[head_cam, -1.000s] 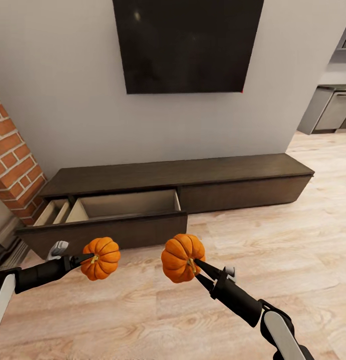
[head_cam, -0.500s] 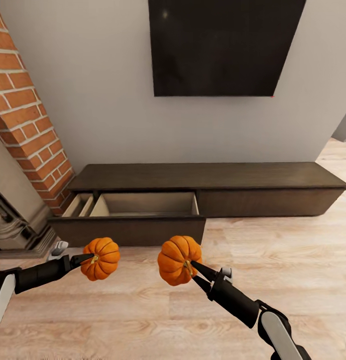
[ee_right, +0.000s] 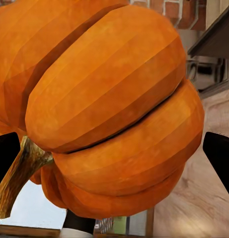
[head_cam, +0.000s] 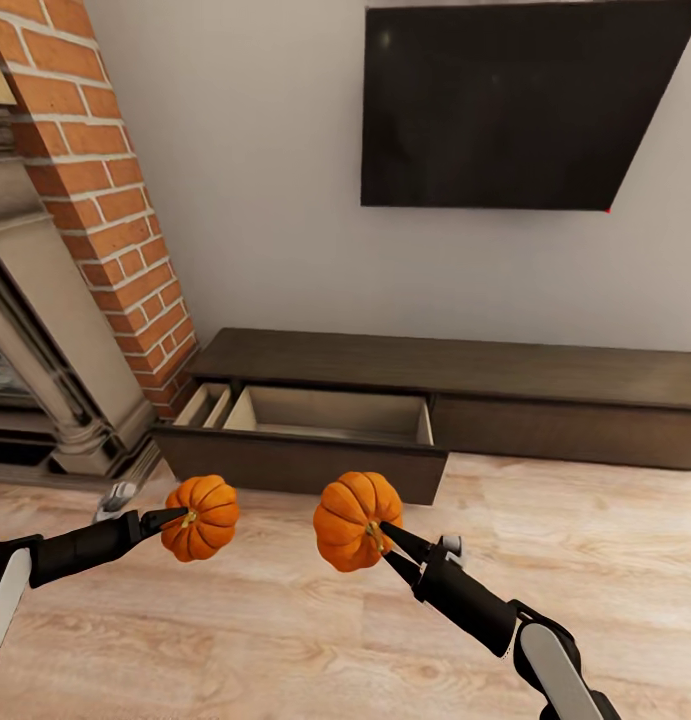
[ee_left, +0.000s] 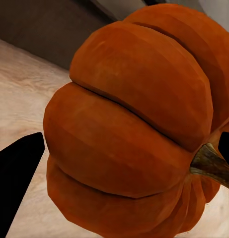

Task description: Place each of the two pumpkins and all three candles from the living room inside a cabinet in the living room (use any cabinet), then make sure every cabinet is closed, and position the cauldron so it is next to a table in the living room.

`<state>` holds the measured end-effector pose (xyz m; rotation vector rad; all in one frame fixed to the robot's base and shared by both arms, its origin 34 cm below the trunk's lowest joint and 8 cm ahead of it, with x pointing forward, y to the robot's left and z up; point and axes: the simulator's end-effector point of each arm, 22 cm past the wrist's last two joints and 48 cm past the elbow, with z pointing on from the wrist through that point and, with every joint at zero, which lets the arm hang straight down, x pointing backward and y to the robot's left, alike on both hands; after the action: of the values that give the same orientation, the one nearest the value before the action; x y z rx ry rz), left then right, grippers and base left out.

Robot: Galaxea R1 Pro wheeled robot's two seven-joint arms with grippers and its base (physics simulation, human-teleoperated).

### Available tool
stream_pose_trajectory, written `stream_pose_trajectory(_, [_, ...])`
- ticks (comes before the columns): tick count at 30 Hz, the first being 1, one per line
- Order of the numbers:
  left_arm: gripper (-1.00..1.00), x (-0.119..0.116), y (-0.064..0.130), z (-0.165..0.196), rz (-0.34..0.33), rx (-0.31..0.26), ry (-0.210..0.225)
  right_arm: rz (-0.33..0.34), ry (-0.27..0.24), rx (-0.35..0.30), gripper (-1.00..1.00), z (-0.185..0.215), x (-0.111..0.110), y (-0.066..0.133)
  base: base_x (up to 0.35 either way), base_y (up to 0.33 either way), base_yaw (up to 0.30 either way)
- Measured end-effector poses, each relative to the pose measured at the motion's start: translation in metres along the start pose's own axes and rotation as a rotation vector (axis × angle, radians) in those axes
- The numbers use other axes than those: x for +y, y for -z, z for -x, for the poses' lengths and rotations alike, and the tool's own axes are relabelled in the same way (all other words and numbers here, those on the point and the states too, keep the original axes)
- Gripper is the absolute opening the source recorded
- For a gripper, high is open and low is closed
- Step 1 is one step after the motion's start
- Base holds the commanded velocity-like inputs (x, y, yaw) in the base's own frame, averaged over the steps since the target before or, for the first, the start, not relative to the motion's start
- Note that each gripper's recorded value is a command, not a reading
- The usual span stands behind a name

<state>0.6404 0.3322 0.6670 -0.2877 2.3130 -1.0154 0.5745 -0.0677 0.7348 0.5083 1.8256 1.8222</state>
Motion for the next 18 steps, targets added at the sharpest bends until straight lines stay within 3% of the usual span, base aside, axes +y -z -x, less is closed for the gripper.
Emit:
stream_pose_trajectory(7, [-1.0, -0.006, 0.003, 0.003, -0.006, -0.005, -0.004, 0.01, 0.005, -0.001, -1.0, 0.001, 0.008, 0.0, 0.0, 0.0, 0.193])
stream_pose_trajectory(18, [-1.0, -0.012, 0.007, 0.007, -0.013, -0.014, -0.01, 0.02, 0.019, -0.001, -1.0, 0.001, 0.015, -0.001, 0.0, 0.0, 0.115])
